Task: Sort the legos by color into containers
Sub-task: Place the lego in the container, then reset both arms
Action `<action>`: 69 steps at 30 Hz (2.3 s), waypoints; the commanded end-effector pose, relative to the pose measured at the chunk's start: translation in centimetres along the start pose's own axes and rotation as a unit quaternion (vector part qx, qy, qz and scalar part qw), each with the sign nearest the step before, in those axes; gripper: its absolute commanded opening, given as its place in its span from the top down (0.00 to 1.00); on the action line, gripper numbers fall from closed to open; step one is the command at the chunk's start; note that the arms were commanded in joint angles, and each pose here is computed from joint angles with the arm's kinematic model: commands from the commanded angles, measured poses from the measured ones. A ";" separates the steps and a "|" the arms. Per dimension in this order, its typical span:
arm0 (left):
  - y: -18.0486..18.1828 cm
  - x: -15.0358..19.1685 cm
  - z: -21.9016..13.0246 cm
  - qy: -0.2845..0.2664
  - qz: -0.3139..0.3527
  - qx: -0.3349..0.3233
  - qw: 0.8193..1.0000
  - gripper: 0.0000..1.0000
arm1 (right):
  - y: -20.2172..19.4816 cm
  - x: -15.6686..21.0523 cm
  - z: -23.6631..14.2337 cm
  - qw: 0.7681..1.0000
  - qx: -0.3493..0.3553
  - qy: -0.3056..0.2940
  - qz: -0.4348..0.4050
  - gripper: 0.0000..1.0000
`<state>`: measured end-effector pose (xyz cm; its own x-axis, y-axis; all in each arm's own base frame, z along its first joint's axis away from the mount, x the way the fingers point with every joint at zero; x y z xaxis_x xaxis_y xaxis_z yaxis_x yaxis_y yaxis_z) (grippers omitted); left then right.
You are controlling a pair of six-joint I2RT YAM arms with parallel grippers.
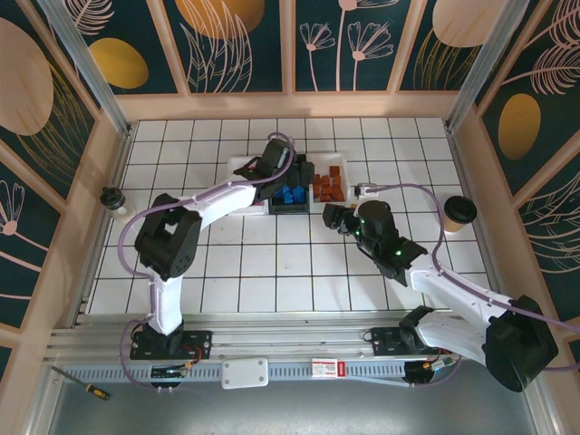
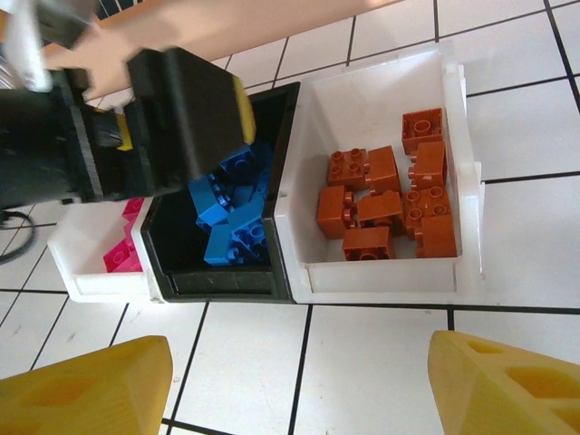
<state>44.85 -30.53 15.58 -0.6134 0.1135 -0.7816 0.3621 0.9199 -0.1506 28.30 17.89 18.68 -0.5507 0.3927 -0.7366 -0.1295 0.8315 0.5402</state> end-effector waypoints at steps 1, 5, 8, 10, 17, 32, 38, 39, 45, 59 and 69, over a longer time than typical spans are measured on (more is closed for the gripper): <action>-0.8 -6.4 -6.9 -0.108 -0.024 0.033 0.993 0.01 | -0.8 -0.5 -0.7 1.000 0.012 -0.022 0.007 0.25; 1.5 -7.0 -12.6 -0.177 -0.027 -0.007 0.984 0.01 | -1.2 -0.8 -1.3 0.999 0.008 -0.044 0.003 0.24; 4.8 -5.3 -15.2 -0.208 -0.027 -0.069 0.975 0.01 | -1.8 -1.0 -1.6 0.998 0.014 -0.065 0.008 0.21; 7.5 -4.6 -16.2 -0.218 -0.046 -0.094 0.970 0.01 | -2.3 -1.0 -1.5 0.997 0.025 -0.074 0.012 0.20; 17.2 0.6 -17.4 -0.213 -0.067 -0.236 0.946 0.01 | -4.0 -1.4 -1.6 0.991 0.052 -0.123 0.006 0.11; 28.4 8.6 -19.2 -0.207 -0.014 -0.431 0.878 0.01 | -6.0 -3.0 -2.2 0.977 0.113 -0.180 -0.025 0.01; 27.6 10.3 -19.4 -0.262 0.001 -0.403 0.877 0.01 | -7.6 -3.8 -2.9 0.966 0.152 -0.209 -0.006 0.01; 27.3 10.4 -19.5 -0.270 0.005 -0.396 0.878 0.01 | -7.8 -4.0 -3.0 0.964 0.155 -0.215 -0.004 0.01; 25.6 11.1 -20.1 -0.325 0.042 -0.322 0.888 0.01 | -10.8 -6.3 -4.0 0.944 0.207 -0.256 -0.005 0.01; 27.5 11.3 -19.1 -0.280 0.003 -0.359 0.890 0.01 | -18.5 -8.5 -3.1 0.922 0.240 -0.292 -0.086 0.01; 27.5 11.3 -19.0 -0.279 0.003 -0.359 0.891 0.01 | -20.4 -8.3 0.7 0.944 0.190 -0.255 -0.086 0.01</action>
<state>34.02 3.11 12.68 -0.1596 0.1208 -0.9798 -0.2921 0.9423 0.1637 34.62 -1.99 10.83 -0.1581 0.2701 -0.9498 0.2555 0.9403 0.2248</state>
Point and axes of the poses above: each hand's point on the last joint's axis, 136 mm out from that joint toward the fingers, its own z axis out along the fingers, its own y axis along the line the jaws close on, x = y × z, the point moved 2 cm from there along -z, back along the fingers, and after that the axes turned 11 degrees about z, right-handed, at the moved point
